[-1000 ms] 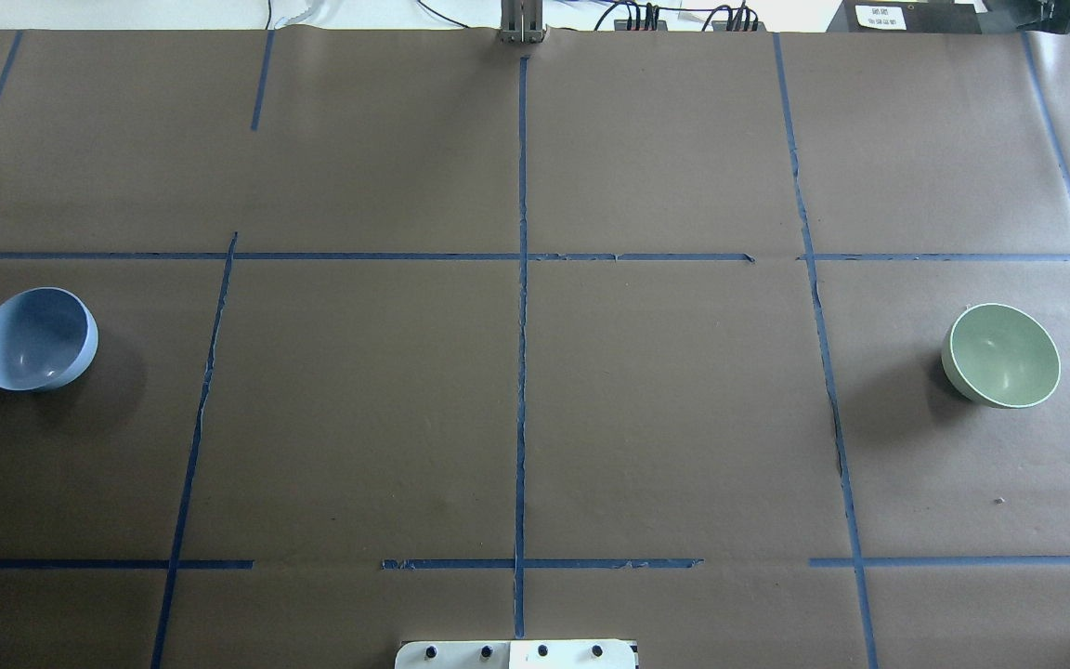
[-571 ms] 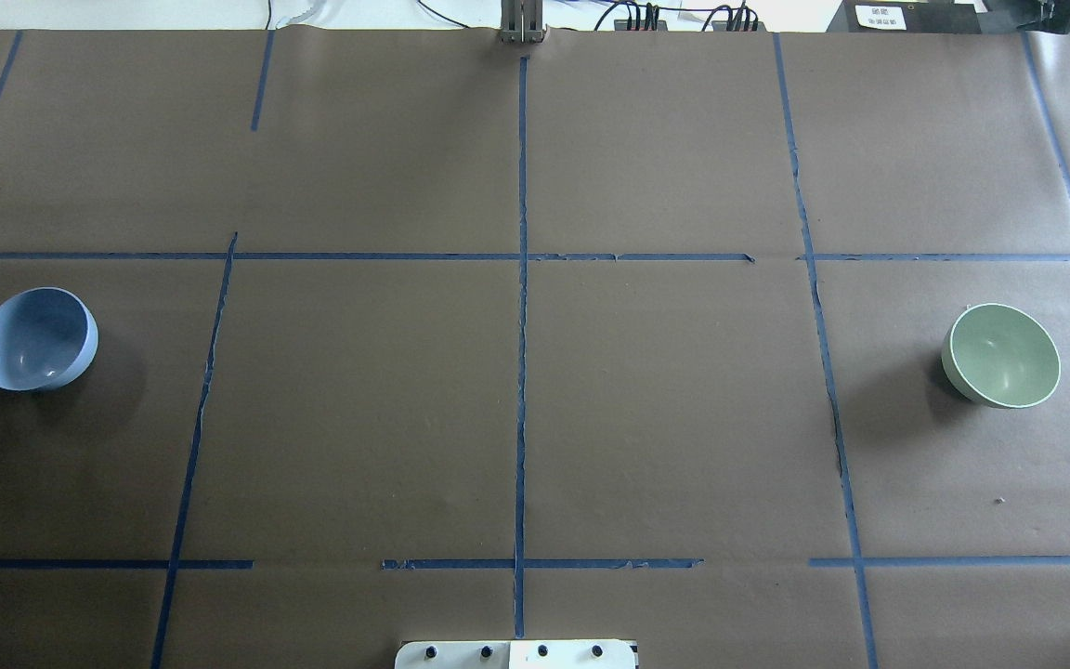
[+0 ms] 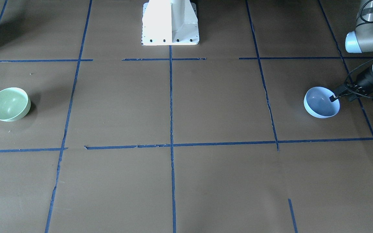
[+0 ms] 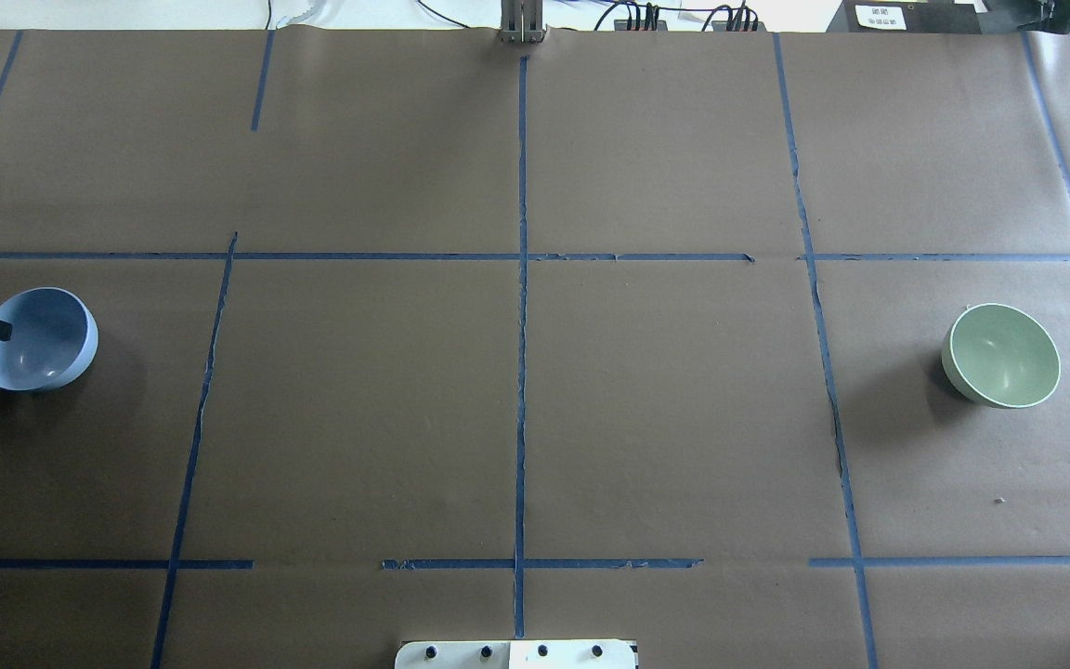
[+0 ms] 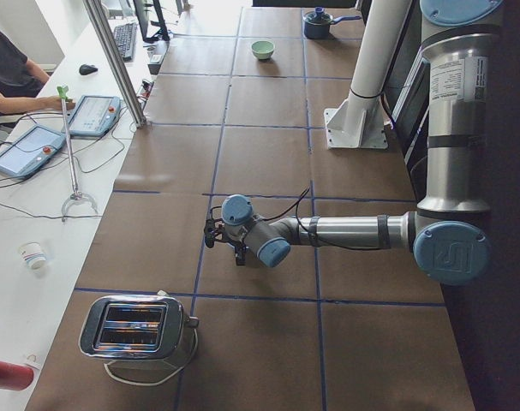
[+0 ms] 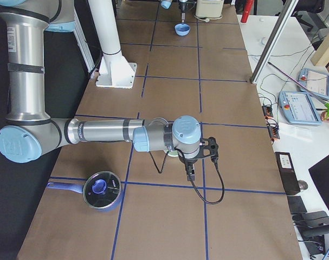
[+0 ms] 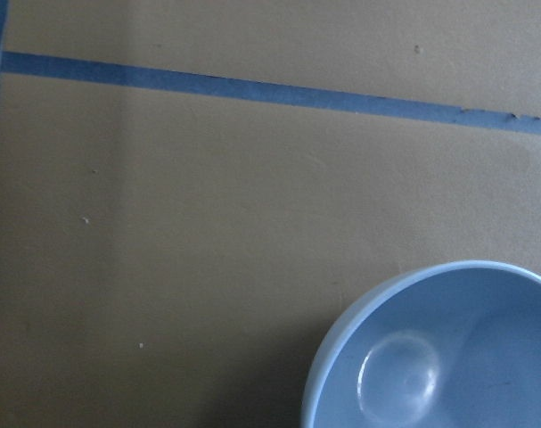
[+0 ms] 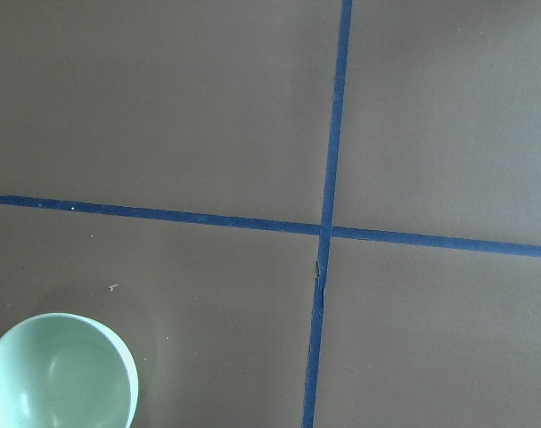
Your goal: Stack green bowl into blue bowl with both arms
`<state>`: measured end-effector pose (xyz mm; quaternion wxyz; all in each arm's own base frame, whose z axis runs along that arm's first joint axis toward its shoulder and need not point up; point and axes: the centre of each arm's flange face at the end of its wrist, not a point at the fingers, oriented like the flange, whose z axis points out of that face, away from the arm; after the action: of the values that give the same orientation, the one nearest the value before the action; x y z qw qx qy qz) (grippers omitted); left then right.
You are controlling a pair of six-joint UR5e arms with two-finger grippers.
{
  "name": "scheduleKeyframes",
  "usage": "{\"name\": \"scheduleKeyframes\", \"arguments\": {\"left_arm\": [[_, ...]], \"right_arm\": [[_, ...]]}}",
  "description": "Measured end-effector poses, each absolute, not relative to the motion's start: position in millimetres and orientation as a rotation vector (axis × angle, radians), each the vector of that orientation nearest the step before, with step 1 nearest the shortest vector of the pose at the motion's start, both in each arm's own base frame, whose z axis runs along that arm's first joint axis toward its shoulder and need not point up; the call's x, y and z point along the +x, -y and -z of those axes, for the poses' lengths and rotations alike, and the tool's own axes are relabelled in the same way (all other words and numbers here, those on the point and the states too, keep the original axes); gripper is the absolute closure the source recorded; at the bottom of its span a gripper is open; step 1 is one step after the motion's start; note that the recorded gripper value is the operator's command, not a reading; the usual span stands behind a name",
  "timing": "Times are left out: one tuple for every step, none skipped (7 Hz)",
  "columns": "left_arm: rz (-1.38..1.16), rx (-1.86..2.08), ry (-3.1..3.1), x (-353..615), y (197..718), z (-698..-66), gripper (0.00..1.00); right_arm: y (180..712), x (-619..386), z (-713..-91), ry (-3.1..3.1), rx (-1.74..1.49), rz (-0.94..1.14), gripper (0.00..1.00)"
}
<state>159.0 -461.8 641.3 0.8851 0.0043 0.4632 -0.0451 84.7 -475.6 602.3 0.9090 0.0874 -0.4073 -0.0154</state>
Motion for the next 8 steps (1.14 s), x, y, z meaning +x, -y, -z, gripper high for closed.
{"name": "scheduleKeyframes", "arguments": {"left_arm": [[0.089,-0.001,-0.961,164.8,460.2,-644.3,0.15],[0.083,-0.013,-0.955,170.1,458.4,-649.7,0.28],[0.08,-0.024,-0.951,173.7,457.5,-654.3,0.56],[0.081,-0.029,-0.949,175.4,457.6,-656.4,0.79],[0.081,-0.031,-0.95,177.1,459.1,-655.7,0.94],[0.081,-0.033,-0.953,178.6,460.9,-653.8,0.99],[0.081,-0.037,-0.956,179.5,461.9,-652.2,1.0],[0.079,-0.048,-0.967,180.2,462.0,-649.2,1.0]], "right_arm": [[476.5,84.8,-601.3,0.84,0.184,0.035,0.0],[477.2,84.8,-600.5,0.84,0.185,0.036,0.0],[477.9,84.9,-599.4,0.839,0.187,0.037,0.0],[478.2,84.9,-598.7,0.84,0.188,0.037,0.0],[478.2,84.7,-598.4,0.842,0.188,0.036,0.0],[477.7,84.4,-598.9,0.846,0.186,0.035,0.0],[477.0,84.2,-599.8,0.849,0.183,0.034,0.0],[476.8,84.3,-601.3,0.849,0.181,0.033,0.0]]}}
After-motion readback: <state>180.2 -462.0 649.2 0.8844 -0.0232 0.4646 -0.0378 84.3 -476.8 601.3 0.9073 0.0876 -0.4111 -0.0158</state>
